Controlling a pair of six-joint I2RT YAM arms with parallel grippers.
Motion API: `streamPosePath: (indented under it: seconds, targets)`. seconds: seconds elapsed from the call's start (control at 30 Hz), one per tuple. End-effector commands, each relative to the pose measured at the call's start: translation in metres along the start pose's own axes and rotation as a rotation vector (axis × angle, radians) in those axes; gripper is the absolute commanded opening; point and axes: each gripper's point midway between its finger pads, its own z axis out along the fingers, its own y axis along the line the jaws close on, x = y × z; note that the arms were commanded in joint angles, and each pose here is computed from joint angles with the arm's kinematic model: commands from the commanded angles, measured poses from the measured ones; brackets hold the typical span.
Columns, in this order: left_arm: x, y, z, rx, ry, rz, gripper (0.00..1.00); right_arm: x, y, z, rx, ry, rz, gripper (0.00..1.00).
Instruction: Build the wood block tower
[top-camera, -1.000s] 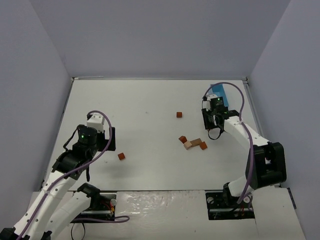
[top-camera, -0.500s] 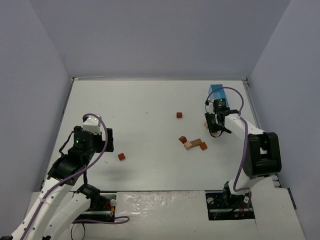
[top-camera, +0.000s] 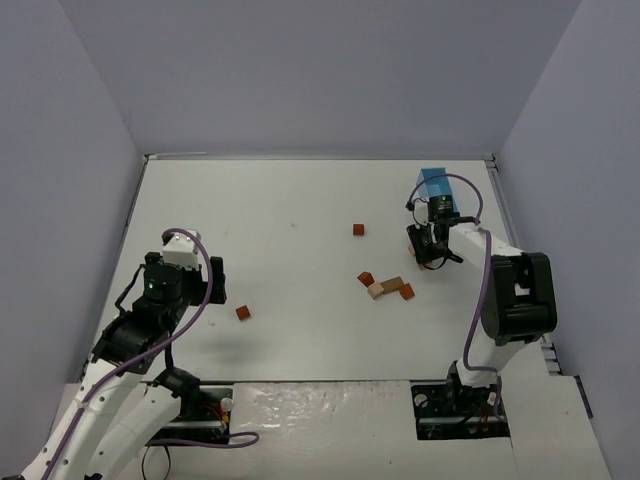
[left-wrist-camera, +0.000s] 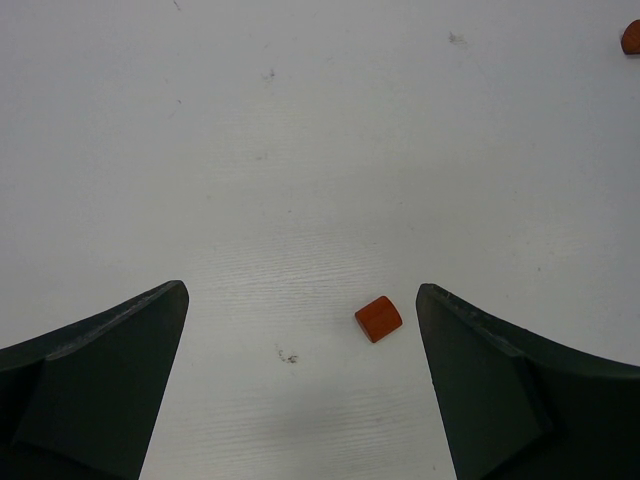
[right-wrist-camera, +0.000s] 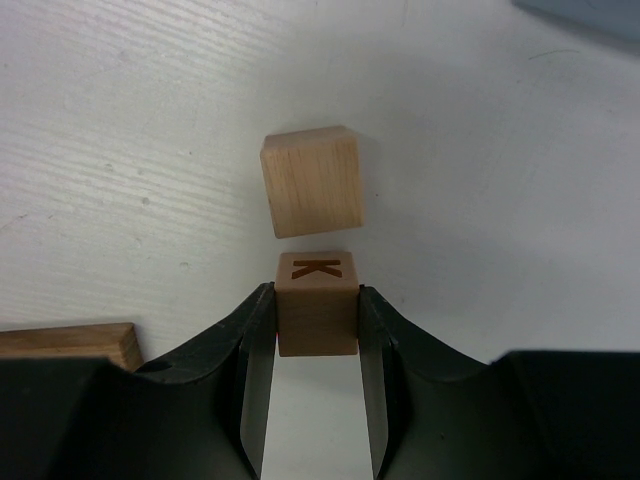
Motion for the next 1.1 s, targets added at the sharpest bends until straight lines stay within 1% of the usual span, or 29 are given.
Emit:
streamPosePath:
  seconds: [0.0, 0.23, 0.83, 1.07]
  targets:
    - [-0.018, 0.001, 0.003, -0.011, -0.062, 0.001, 0.97, -0.007, -0.003, 0.007, -0.013, -0.012, -0.021, 0.00]
    - [-0.018, 0.001, 0.004, -0.011, -0.056, 0.003, 0.97, -0.014, -0.001, 0.014, -0.036, -0.021, -0.028, 0.00]
    - [-0.016, 0.001, 0.007, -0.014, -0.043, 0.001, 0.97, -0.065, 0.001, 0.029, -0.097, -0.094, -0.026, 0.00]
    - [-0.016, 0.001, 0.007, -0.016, -0.044, 0.001, 0.97, -0.077, 0.003, 0.036, -0.108, -0.103, -0.021, 0.00]
